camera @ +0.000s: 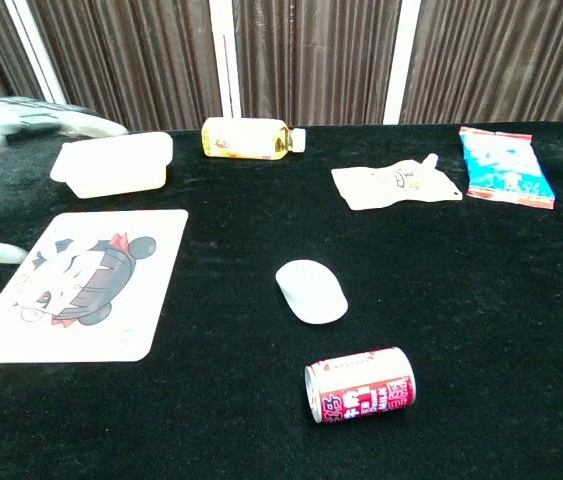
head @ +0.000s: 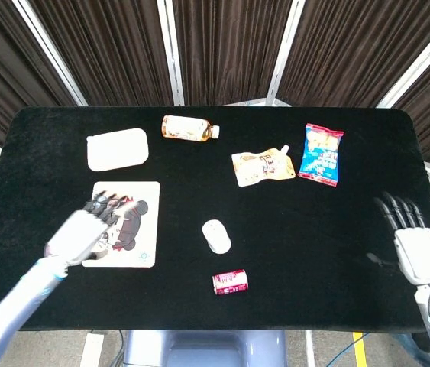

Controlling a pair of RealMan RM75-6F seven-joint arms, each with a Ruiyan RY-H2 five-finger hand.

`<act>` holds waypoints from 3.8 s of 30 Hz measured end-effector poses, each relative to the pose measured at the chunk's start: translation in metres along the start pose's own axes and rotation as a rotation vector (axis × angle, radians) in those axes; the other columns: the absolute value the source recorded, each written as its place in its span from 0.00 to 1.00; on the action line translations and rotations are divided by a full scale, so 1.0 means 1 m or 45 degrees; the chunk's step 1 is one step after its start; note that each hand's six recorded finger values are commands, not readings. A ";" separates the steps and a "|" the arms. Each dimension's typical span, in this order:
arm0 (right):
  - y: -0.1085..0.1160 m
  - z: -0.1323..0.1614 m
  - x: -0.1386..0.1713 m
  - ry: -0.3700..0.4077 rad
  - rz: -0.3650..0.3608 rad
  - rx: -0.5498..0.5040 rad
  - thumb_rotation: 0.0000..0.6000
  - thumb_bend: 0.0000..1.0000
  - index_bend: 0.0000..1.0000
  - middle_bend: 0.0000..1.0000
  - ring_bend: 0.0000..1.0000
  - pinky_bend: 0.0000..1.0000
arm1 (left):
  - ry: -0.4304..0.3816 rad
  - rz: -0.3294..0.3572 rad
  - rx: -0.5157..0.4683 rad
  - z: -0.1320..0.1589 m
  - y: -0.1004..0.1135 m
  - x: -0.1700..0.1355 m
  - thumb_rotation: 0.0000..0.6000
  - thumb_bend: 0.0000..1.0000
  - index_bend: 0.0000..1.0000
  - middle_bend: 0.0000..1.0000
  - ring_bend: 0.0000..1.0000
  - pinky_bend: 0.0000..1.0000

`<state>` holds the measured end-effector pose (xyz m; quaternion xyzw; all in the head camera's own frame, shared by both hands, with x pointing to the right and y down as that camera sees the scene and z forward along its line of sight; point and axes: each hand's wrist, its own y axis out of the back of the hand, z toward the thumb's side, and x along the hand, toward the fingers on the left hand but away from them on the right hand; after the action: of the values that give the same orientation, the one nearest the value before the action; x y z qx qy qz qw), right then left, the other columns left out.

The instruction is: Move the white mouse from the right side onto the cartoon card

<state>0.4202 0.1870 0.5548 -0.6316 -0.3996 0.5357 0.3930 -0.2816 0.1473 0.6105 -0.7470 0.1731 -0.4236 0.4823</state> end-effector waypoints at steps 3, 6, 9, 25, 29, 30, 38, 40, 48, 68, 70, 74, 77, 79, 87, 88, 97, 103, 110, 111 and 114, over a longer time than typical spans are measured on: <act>0.002 -0.004 0.011 -0.035 -0.007 -0.004 1.00 0.00 0.00 0.00 0.00 0.00 | -0.142 -0.013 0.111 0.033 -0.004 0.036 1.00 0.01 0.08 0.00 0.00 0.00; 0.004 -0.008 0.018 -0.061 -0.021 0.008 1.00 0.00 0.00 0.00 0.00 0.00 | -0.240 0.008 0.231 0.061 -0.008 0.065 1.00 0.02 0.08 0.00 0.00 0.00; 0.006 -0.012 0.020 -0.078 -0.033 0.022 1.00 0.00 0.00 0.00 0.00 0.00 | -0.328 0.003 0.326 0.091 -0.015 0.093 1.00 0.02 0.08 0.00 0.00 0.00; 0.010 -0.037 0.014 -0.162 -0.036 -0.014 1.00 0.00 0.00 0.00 0.00 0.00 | -0.459 -0.101 0.564 0.172 -0.057 0.177 1.00 0.05 0.12 0.00 0.00 0.00; 0.012 -0.042 0.013 -0.184 -0.045 -0.021 1.00 0.00 0.00 0.00 0.00 0.00 | -0.475 -0.103 0.615 0.178 -0.059 0.187 1.00 0.08 0.21 0.10 0.06 0.07; 0.013 -0.042 0.013 -0.188 -0.048 -0.022 1.00 0.00 0.00 0.00 0.00 0.00 | -0.477 -0.104 0.613 0.179 -0.059 0.188 1.00 0.10 0.25 0.13 0.08 0.10; 0.015 -0.047 0.012 -0.204 -0.064 -0.035 1.00 0.00 0.00 0.00 0.00 0.00 | -0.508 -0.126 0.647 0.185 -0.064 0.195 1.00 0.32 0.68 0.49 0.39 0.39; 0.016 -0.048 0.013 -0.206 -0.070 -0.038 1.00 0.00 0.00 0.00 0.00 0.00 | -0.516 -0.126 0.673 0.185 -0.064 0.194 1.00 0.32 0.73 0.52 0.41 0.41; 0.014 -0.046 0.013 -0.198 -0.067 -0.027 1.00 0.00 0.00 0.00 0.00 0.00 | -0.597 -0.067 0.796 0.174 -0.051 0.180 1.00 0.32 0.77 0.53 0.43 0.43; 0.006 -0.033 0.012 -0.179 -0.054 0.011 1.00 0.00 0.00 0.00 0.00 0.00 | -0.929 0.111 0.964 0.005 -0.027 0.066 1.00 0.32 0.75 0.50 0.42 0.45; 0.006 -0.032 0.011 -0.175 -0.056 0.015 1.00 0.00 0.00 0.00 0.00 0.00 | -0.904 0.064 0.971 -0.014 -0.034 0.053 1.00 0.32 0.75 0.50 0.42 0.45; 0.006 -0.028 0.010 -0.168 -0.064 0.024 1.00 0.00 0.00 0.00 0.00 0.00 | -0.851 -0.017 0.986 -0.045 -0.047 0.033 1.00 0.32 0.75 0.50 0.42 0.45; 0.007 -0.025 0.009 -0.165 -0.070 0.030 1.00 0.00 0.00 0.00 0.00 0.00 | -0.820 -0.052 0.978 -0.058 -0.055 0.027 1.00 0.32 0.75 0.50 0.42 0.45; 0.007 -0.025 0.008 -0.165 -0.070 0.032 1.00 0.00 0.00 0.00 0.00 0.00 | -0.810 -0.065 0.970 -0.062 -0.060 0.025 1.00 0.32 0.75 0.50 0.42 0.45; 0.006 -0.027 0.008 -0.173 -0.061 0.031 1.00 0.00 0.00 0.00 0.00 0.00 | -0.821 -0.091 0.922 -0.054 -0.087 0.021 1.00 0.32 0.66 0.42 0.40 0.33; 0.006 -0.027 0.008 -0.174 -0.062 0.030 1.00 0.00 0.00 0.00 0.00 0.00 | -0.823 -0.092 0.923 -0.053 -0.088 0.021 1.00 0.32 0.58 0.35 0.36 0.26; 0.009 -0.030 0.011 -0.182 -0.068 0.022 1.00 0.00 0.00 0.00 0.00 0.00 | -0.759 -0.060 0.994 -0.058 -0.091 0.025 1.00 0.00 0.00 0.00 0.00 0.00; 0.011 -0.029 0.014 -0.178 -0.068 0.016 1.00 0.00 0.00 0.00 0.00 0.00 | -0.668 0.023 1.011 -0.065 -0.078 0.022 1.00 0.00 0.00 0.00 0.00 0.00; 0.015 -0.023 0.019 -0.141 -0.073 0.005 1.00 0.00 0.00 0.00 0.00 0.00 | -0.347 0.202 0.813 -0.075 -0.048 0.007 1.00 0.00 0.00 0.00 0.00 0.00; 0.016 -0.022 0.020 -0.134 -0.075 0.003 1.00 0.00 0.00 0.00 0.00 0.00 | -0.298 0.222 0.757 -0.076 -0.045 0.004 1.00 0.00 0.00 0.00 0.00 0.00; 0.019 -0.021 0.023 -0.121 -0.075 -0.006 1.00 0.00 0.00 0.00 0.00 0.00 | -0.124 0.278 0.535 -0.073 -0.035 -0.013 1.00 0.00 0.00 0.00 0.00 0.00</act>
<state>0.4449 0.1998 0.5316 -0.5945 -0.4374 0.5523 0.3875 -0.3525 0.1304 0.6475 -0.6266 0.1373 -0.3590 0.6779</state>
